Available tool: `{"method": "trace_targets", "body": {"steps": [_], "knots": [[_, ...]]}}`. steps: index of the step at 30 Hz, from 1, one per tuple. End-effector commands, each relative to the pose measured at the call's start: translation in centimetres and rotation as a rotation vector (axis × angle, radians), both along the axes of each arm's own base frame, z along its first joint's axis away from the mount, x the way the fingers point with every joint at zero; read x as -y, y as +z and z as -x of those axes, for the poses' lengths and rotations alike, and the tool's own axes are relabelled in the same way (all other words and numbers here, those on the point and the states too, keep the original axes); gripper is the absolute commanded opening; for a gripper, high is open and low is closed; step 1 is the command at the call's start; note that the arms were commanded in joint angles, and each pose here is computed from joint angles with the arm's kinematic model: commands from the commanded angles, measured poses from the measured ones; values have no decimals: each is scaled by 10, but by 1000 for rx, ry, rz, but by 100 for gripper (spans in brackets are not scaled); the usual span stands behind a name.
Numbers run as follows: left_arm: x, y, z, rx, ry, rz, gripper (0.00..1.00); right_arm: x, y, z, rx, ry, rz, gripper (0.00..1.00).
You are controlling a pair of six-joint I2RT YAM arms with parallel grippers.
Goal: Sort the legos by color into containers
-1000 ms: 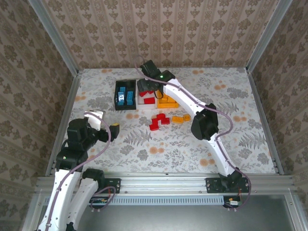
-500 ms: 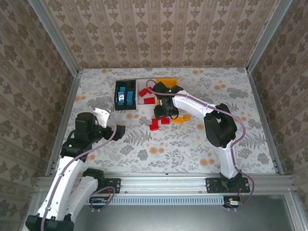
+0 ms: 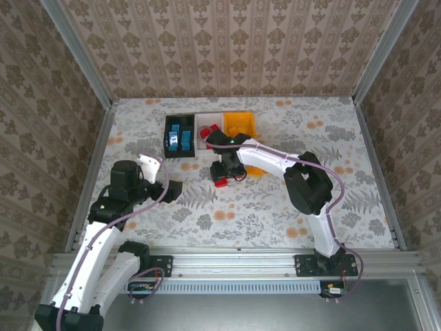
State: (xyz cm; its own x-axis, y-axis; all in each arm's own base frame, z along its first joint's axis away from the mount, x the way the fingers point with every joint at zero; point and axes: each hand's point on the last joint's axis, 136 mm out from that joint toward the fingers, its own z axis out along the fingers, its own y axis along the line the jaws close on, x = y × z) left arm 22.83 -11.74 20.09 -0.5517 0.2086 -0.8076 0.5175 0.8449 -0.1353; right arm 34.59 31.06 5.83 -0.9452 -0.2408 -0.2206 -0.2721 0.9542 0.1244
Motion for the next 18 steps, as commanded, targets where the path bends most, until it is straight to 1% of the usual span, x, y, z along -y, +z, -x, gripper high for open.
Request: {"method": "trace_targets", "body": {"steps": [1, 9, 18], "knots": [[3, 12, 1, 23, -9, 23, 100, -10, -4, 0, -20, -8, -12, 64], [3, 12, 1, 24, -8, 19, 100, -20, -17, 5, -43, 4, -8, 63], [4, 12, 1, 25, -10, 20, 100, -23, -33, 6, -65, -1, 5, 58]]}}
